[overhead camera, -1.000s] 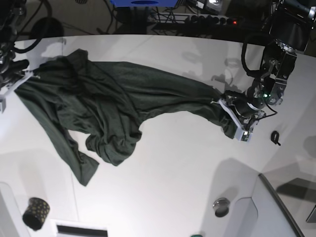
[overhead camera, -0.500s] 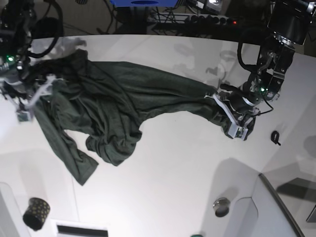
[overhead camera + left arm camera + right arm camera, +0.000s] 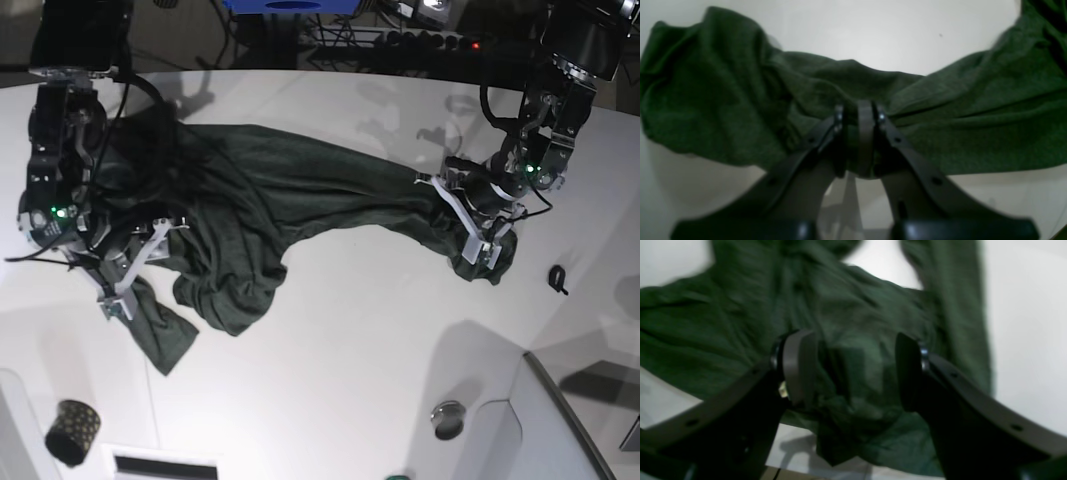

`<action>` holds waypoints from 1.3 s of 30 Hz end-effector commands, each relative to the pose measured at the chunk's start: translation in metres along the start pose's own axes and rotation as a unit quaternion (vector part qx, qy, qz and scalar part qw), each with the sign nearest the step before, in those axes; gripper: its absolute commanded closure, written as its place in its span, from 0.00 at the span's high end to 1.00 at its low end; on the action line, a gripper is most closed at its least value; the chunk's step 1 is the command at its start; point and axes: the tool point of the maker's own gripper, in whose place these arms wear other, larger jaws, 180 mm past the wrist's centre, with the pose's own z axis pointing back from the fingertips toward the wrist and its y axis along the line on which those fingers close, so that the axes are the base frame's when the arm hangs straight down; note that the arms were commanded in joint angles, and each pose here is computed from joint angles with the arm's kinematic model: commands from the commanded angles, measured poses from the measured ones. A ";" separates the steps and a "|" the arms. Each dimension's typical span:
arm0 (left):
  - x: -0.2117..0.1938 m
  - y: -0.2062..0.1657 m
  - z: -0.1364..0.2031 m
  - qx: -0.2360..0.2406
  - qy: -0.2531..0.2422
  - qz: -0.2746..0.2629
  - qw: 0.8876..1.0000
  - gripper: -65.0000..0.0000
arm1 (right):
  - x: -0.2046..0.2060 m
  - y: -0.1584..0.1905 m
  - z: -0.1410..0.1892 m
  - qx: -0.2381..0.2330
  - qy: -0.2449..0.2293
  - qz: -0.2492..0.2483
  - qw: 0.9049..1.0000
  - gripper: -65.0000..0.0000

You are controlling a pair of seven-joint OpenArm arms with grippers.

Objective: Layout the t-shirt on the table in an organized manner, then fold the t-shirt properly
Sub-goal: 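Regrasp the shirt with the right gripper and pull it outward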

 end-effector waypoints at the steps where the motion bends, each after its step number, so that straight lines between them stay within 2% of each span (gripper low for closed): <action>1: 0.017 0.003 0.003 0.000 -0.025 -0.004 1.000 0.09 | 0.008 -0.009 -0.002 -0.009 -0.004 0.002 1.000 0.54; 3: 0.017 0.003 0.003 0.000 -0.025 -0.004 1.000 0.09 | 0.004 -0.010 -0.017 -0.002 0.015 -0.007 1.000 0.54; 7: 0.016 0.003 0.003 -0.001 -0.023 -0.003 1.000 0.09 | 0.020 -0.012 -0.042 0.009 -0.015 -0.019 1.000 0.54; 15: 0.003 0.001 0.004 -0.002 -0.013 -0.001 1.000 0.09 | 0.052 0.011 -0.059 0.027 -0.012 0.044 0.999 0.54; 20: 0.000 0.003 0.006 0.000 -0.009 -0.002 1.000 0.09 | 0.044 0.014 -0.080 0.036 0.033 0.045 0.998 0.54; 24: -0.001 0.003 0.005 0.001 -0.008 -0.002 1.000 0.09 | 0.042 0.012 -0.087 0.037 0.027 0.038 0.998 0.53; 25: -0.002 0.004 0.005 0.001 -0.007 -0.001 1.000 0.09 | 0.041 0.012 -0.088 0.037 0.027 0.038 0.998 0.50; 26: -0.002 0.004 0.005 0.001 -0.007 -0.001 1.000 0.09 | 0.041 0.012 -0.088 0.038 0.026 0.038 0.998 0.41; 28: -0.001 0.003 0.006 0.000 -0.008 -0.002 1.000 0.09 | 0.044 0.012 -0.087 0.038 0.023 0.038 0.998 0.08; 29: -0.001 0.003 0.006 0.000 -0.008 -0.002 1.000 0.09 | 0.046 0.011 -0.086 0.037 0.021 0.037 0.998 0.00; 31: -0.001 0.003 0.006 0.000 -0.008 -0.002 1.000 0.09 | 0.066 0.010 -0.077 0.033 -0.005 0.044 0.998 0.04; 34: 0.002 0.001 0.006 -0.002 -0.012 -0.004 1.000 0.09 | 0.106 0.008 -0.052 0.022 -0.056 0.059 0.996 0.00; 39: 0.008 -0.011 0.010 -0.014 -0.022 -0.009 1.000 0.09 | 0.149 0.004 0.002 -0.008 -0.092 0.092 0.992 0.01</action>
